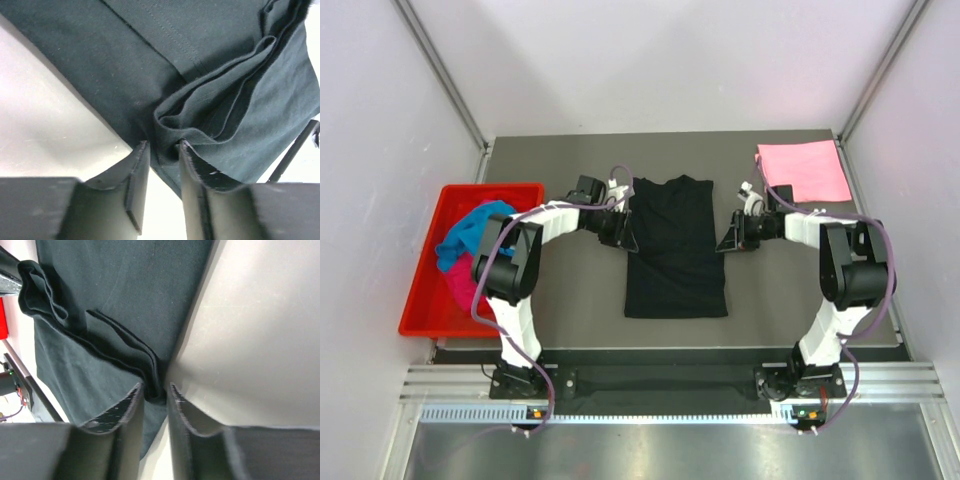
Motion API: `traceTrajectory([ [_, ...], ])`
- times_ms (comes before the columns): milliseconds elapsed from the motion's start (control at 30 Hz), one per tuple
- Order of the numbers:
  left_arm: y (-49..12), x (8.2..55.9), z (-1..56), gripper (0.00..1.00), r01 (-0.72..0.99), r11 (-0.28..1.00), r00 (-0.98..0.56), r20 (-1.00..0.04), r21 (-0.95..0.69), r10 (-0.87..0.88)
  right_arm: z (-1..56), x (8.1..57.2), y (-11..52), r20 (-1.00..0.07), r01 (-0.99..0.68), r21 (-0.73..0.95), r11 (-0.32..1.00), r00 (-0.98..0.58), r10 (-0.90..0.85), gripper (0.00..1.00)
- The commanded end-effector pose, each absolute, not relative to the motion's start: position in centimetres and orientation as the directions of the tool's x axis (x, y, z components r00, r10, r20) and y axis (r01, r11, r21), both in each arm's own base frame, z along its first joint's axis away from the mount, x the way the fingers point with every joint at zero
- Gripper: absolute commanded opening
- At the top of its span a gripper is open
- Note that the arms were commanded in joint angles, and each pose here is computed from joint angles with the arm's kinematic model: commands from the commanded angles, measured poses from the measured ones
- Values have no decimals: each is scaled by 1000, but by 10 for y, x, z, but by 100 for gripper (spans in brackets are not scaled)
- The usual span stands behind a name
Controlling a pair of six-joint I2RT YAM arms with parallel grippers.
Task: Fold and stack the t-shirts
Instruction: Fold the tshirt
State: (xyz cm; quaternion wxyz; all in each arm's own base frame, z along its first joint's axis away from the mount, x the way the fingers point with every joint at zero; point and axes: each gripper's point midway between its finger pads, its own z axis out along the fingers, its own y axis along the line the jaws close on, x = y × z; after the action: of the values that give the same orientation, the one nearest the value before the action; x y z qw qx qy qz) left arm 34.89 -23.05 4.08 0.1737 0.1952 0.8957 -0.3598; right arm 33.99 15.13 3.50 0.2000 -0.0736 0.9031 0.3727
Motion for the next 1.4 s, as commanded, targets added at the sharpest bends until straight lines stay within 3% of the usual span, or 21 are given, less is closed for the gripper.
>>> traceTrajectory([
  [0, -245, 366, 62, 31, 532, 611, -822, -530, -586, 207, 50, 360, 158, -502, -368, 643, 671, -865, 7, 24],
  [133, -249, 366, 71, 3, 508, 599, -835, -523, -619, 168, 56, 362, 163, -522, -393, 631, 669, -853, -8, 1],
  [167, -249, 366, 73, 0, 506, 599, -835, -525, -621, 161, 57, 363, 163, -527, -395, 626, 672, -850, -8, 0],
  [567, -232, 357, 65, 0, 419, 689, -858, -507, -591, 87, 92, 374, 175, -640, -470, 556, 685, -768, -7, 0],
  [1133, -214, 370, 60, 0, 289, 706, -883, -465, -646, -64, 71, 387, 170, -639, -430, 535, 727, -769, 15, 0],
  [1267, -219, 373, 65, 11, 297, 674, -881, -466, -677, -80, 70, 392, 171, -649, -439, 534, 723, -760, 17, 0],
  [1367, -222, 376, 59, 13, 285, 664, -893, -444, -692, -79, 63, 391, 170, -633, -423, 539, 728, -774, 18, 0],
])
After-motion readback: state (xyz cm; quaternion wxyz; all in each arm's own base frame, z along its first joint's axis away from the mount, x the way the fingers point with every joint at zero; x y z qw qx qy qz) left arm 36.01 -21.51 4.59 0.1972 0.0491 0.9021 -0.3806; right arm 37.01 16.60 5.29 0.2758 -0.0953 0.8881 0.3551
